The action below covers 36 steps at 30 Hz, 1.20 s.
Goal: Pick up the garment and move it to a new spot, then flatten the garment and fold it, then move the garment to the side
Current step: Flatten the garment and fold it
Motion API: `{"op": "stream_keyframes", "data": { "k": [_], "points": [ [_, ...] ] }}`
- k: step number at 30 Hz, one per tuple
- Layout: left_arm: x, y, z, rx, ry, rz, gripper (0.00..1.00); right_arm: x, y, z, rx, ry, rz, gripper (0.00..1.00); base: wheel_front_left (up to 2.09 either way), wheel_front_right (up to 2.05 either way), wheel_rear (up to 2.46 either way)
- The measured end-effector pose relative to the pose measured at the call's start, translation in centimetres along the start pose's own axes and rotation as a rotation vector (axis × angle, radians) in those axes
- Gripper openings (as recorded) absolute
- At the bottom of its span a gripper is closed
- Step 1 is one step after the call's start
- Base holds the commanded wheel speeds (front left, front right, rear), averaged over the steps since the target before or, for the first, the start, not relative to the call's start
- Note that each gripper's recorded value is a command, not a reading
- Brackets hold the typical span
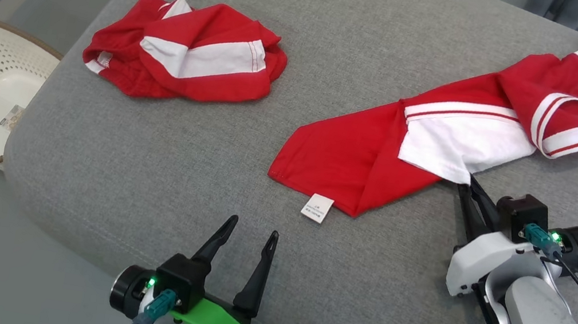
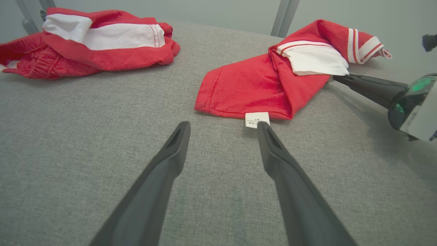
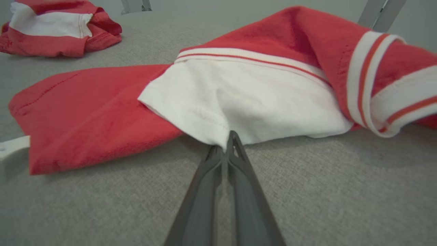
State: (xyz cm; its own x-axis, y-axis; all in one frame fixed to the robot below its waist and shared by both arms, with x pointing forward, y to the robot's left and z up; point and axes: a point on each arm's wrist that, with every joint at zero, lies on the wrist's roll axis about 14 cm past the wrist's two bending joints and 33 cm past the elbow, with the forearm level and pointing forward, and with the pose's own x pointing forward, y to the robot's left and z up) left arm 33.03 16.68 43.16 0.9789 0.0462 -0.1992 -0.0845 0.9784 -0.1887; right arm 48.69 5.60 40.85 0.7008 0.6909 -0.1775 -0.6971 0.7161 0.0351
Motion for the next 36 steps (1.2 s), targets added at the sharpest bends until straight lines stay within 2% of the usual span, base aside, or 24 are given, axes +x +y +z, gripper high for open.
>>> {"op": "stream_keyframes", "data": {
  "k": [8,19,24,26,27,28,29,36],
  "points": [
    [-0.1,-1.2,-0.2,0.009,-0.004,-0.059,1.00,-4.2,-3.3,1.8,-0.052,-0.047,-0.112,0.00,0.00,0.00,0.00],
    [0.7,-5.5,-0.4,0.011,-0.005,-0.212,1.00,-14.7,-9.9,6.0,-0.188,-0.143,-0.343,0.00,0.00,0.00,0.00],
    [1.4,-7.5,-0.4,0.020,-0.003,-0.277,1.00,-20.2,-11.3,5.5,-0.198,-0.127,-0.452,0.00,0.00,0.00,0.00],
    [1.6,-7.9,-0.5,0.022,-0.001,-0.287,1.00,-21.3,-11.5,5.0,-0.190,-0.113,-0.478,0.00,0.00,0.00,0.00],
    [1.7,-8.3,-0.5,0.026,0.002,-0.300,1.00,-22.4,-11.7,4.2,-0.178,-0.093,-0.503,0.04,0.00,0.00,0.00],
    [1.8,-8.7,-0.7,0.031,0.007,-0.314,1.00,-23.5,-11.9,3.4,-0.161,-0.072,-0.533,0.57,0.00,0.00,0.00],
    [2.0,-9.0,-0.8,0.035,0.012,-0.325,1.00,-24.6,-12.1,2.5,-0.144,-0.052,-0.561,1.00,0.00,0.00,0.00],
    [2.9,-9.6,-1.6,0.067,0.034,-0.343,1.00,-28.5,-10.3,-1.7,-0.016,0.016,-0.652,1.00,0.00,0.00,0.00]
  ]
}}
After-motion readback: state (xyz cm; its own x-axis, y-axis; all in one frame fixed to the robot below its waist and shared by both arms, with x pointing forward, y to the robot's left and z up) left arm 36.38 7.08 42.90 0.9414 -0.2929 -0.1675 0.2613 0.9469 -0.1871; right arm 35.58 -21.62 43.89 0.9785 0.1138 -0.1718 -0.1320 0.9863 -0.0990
